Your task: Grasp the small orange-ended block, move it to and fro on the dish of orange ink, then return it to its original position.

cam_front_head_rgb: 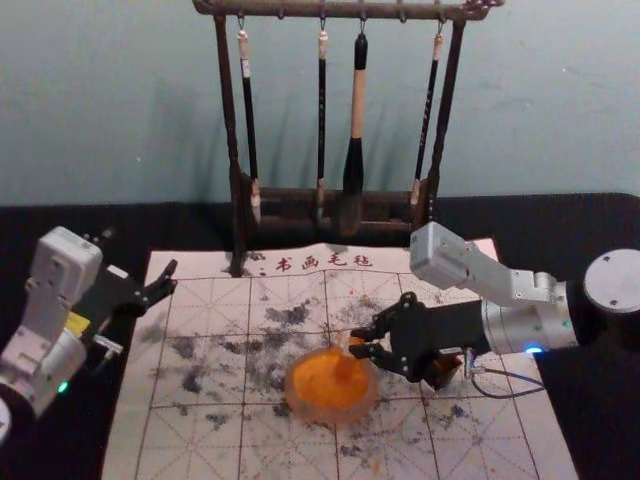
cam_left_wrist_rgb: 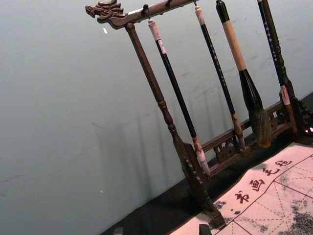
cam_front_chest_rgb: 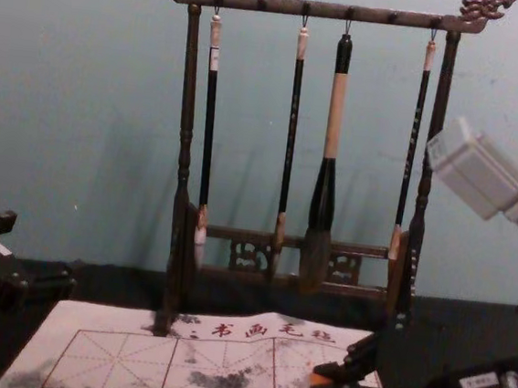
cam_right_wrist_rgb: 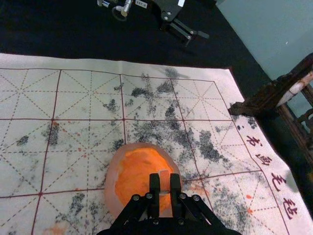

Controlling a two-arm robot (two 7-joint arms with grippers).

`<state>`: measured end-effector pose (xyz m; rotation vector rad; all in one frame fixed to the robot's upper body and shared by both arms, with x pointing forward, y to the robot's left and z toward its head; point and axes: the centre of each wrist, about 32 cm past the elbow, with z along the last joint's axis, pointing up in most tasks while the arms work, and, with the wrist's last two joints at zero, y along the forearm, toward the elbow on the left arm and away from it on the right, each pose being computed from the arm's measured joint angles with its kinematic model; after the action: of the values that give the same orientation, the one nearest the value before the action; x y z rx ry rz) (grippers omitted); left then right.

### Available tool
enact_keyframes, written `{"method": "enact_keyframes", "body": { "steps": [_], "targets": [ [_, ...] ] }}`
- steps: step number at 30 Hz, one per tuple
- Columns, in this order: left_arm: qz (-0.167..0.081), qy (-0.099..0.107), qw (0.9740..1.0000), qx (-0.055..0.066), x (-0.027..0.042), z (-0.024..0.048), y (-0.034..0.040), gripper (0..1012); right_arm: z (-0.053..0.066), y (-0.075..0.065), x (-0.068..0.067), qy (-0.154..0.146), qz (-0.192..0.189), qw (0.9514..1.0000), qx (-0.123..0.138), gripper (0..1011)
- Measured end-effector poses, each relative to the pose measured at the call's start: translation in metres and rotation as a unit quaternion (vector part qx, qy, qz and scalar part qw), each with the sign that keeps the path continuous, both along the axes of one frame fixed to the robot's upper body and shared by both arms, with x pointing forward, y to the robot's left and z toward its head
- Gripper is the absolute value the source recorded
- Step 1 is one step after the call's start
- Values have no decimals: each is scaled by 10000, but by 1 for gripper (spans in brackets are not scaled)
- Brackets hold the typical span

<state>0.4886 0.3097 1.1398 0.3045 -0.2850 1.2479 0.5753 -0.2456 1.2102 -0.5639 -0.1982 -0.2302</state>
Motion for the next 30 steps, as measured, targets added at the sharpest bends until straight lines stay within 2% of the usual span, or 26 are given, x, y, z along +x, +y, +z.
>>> {"method": "enact_keyframes", "body": {
  "steps": [8,15,22,30],
  "targets": [
    [0,0,10000,0,0,0,0,1001,19,-94,-109,46,83,9999,39,104],
    [0,0,10000,0,0,0,0,1001,24,-112,-183,72,207,9998,33,103],
    [0,0,10000,0,0,0,0,1001,-2,-68,-220,93,330,9994,8,104],
    [0,0,10000,0,0,0,0,1001,1,13,-204,84,443,9990,-5,104]
  ]
}}
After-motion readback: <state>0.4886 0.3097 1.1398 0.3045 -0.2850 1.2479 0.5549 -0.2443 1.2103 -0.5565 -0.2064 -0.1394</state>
